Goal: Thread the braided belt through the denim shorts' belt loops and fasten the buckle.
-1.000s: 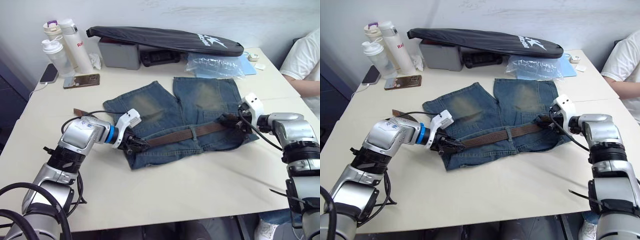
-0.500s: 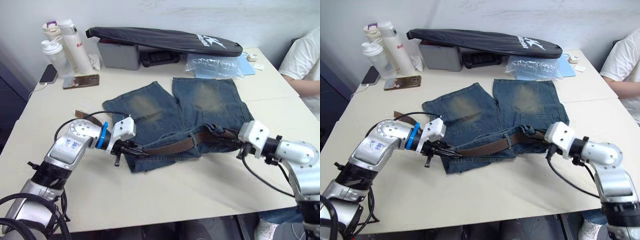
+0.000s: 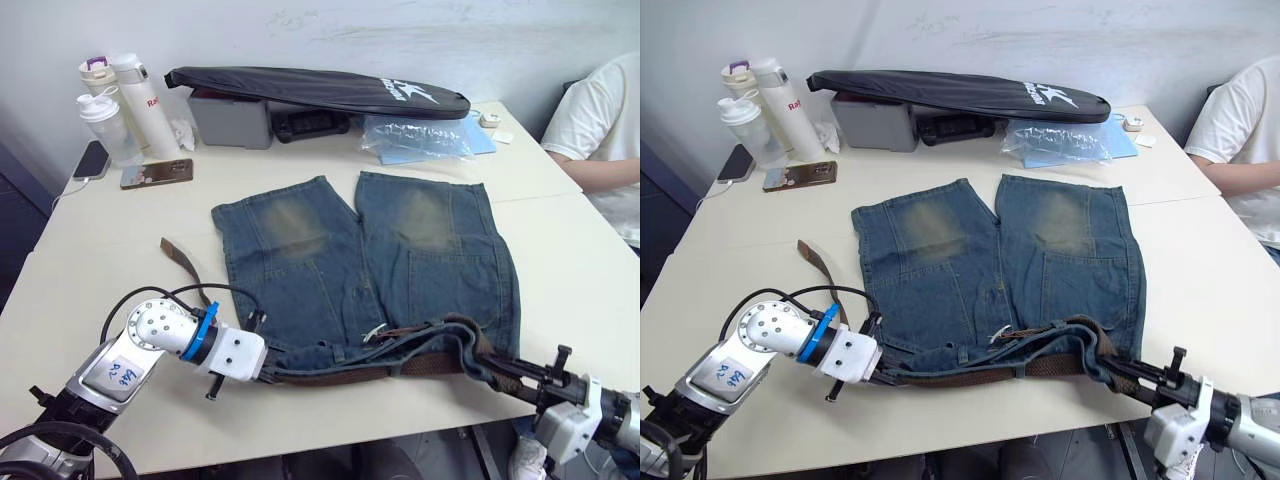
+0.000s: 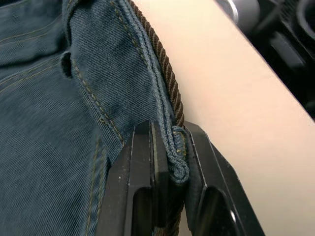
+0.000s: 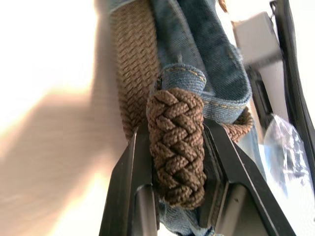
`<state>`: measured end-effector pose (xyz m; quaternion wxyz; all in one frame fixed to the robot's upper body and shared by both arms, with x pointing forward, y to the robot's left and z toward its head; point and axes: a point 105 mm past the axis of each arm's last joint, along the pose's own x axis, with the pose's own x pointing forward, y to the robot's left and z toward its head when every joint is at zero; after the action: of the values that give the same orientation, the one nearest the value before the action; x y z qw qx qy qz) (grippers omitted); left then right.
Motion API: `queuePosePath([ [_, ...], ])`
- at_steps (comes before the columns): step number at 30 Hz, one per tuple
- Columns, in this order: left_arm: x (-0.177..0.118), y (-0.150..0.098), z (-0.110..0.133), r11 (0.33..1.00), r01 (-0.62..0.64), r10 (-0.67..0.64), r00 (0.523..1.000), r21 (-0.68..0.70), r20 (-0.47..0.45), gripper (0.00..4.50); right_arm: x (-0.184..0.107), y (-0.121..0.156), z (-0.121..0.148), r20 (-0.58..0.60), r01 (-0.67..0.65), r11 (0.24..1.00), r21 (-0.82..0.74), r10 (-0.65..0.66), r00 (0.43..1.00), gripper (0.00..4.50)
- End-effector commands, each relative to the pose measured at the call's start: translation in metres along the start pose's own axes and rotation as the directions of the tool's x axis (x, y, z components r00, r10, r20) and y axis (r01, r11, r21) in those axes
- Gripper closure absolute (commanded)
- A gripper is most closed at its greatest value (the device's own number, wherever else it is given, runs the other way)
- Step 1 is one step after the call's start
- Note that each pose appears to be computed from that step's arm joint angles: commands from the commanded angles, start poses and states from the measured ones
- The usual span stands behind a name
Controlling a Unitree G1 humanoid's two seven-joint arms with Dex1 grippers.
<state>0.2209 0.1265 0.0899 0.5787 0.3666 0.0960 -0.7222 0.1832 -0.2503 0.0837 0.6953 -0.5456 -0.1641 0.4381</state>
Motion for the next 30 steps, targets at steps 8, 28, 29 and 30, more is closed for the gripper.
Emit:
queuePosePath([
  [8,0.002,-0.032,-0.006,0.991,0.134,-0.134,0.990,-0.012,-0.053,4.34,-0.044,0.043,-0.016,-0.117,-0.106,0.989,0.101,0.117,0.986,2.63],
  [28,-0.102,0.015,0.024,0.738,0.154,0.137,0.919,-0.657,0.369,0.06,-0.125,0.002,-0.069,-0.554,0.187,0.973,0.134,-0.083,0.829,0.00],
  [29,-0.107,0.025,0.026,0.740,0.126,0.182,0.909,-0.661,0.376,0.06,-0.126,-0.008,-0.073,-0.563,0.221,0.968,0.117,-0.119,0.818,0.00],
  [30,-0.110,0.034,0.029,0.743,0.100,0.217,0.900,-0.662,0.379,0.06,-0.126,-0.017,-0.075,-0.564,0.247,0.964,0.102,-0.148,0.812,0.00],
])
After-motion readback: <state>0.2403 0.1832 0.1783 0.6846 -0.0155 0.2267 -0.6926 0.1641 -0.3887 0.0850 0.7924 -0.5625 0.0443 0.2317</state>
